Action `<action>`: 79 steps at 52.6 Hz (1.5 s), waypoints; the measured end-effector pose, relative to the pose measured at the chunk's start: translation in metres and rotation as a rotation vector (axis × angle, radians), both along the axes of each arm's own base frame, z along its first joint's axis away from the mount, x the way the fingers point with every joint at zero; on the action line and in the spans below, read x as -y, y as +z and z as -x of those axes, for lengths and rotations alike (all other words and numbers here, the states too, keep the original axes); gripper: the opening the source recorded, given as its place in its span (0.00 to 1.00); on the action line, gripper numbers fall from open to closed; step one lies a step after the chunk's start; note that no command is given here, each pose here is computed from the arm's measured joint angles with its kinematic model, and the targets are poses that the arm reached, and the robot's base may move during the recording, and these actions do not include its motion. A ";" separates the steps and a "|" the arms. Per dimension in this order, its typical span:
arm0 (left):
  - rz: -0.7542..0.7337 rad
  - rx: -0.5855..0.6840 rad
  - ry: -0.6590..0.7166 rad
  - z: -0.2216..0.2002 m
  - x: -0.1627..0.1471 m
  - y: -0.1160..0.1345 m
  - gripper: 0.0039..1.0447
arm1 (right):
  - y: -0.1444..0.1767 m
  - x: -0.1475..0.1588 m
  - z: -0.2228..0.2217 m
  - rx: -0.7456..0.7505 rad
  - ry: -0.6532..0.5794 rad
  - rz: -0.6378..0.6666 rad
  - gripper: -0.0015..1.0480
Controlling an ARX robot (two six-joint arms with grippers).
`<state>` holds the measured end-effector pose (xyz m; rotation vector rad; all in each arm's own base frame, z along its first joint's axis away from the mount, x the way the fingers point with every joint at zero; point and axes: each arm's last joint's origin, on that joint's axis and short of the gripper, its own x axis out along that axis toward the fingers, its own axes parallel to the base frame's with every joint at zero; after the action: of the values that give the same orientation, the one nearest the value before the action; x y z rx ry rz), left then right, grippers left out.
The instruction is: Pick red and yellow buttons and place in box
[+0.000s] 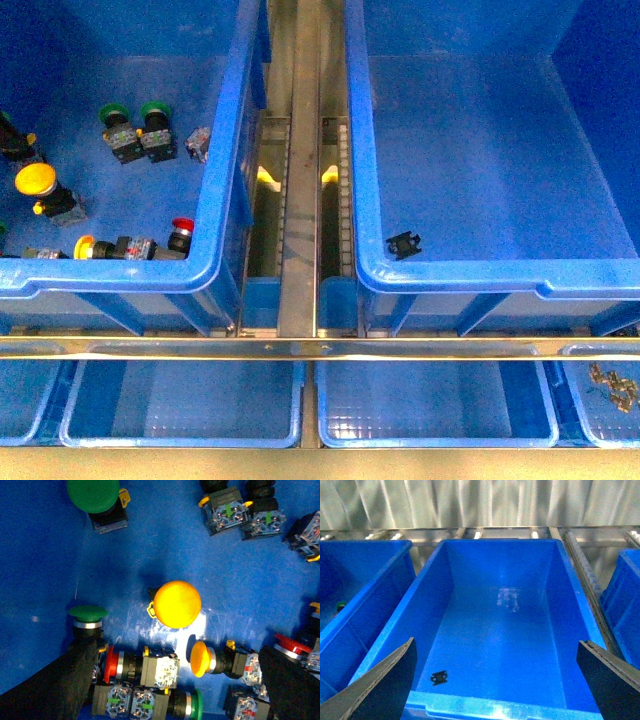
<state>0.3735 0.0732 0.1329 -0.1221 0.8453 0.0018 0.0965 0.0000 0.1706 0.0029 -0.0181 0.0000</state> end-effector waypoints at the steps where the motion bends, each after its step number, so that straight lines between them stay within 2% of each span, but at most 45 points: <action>1: 0.000 -0.003 -0.001 -0.001 0.000 -0.001 0.93 | 0.000 0.000 0.000 0.000 0.000 0.000 0.94; 22: -0.016 -0.090 -0.042 -0.028 -0.007 -0.045 0.93 | 0.000 0.000 0.000 0.000 0.000 0.000 0.94; 55: -0.021 -0.110 -0.079 -0.045 -0.003 -0.065 0.93 | 0.000 0.000 0.000 0.000 0.000 0.000 0.94; 75: -0.018 -0.095 -0.097 -0.051 -0.002 -0.064 0.93 | 0.000 0.000 0.000 0.000 0.000 0.000 0.94; 79: -0.019 -0.096 -0.099 -0.051 -0.002 -0.065 0.86 | 0.000 0.000 0.000 0.000 0.000 0.000 0.94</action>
<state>0.4240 0.0756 0.0681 -0.0626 0.9462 -0.0783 0.0965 0.0000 0.1705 0.0029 -0.0177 0.0000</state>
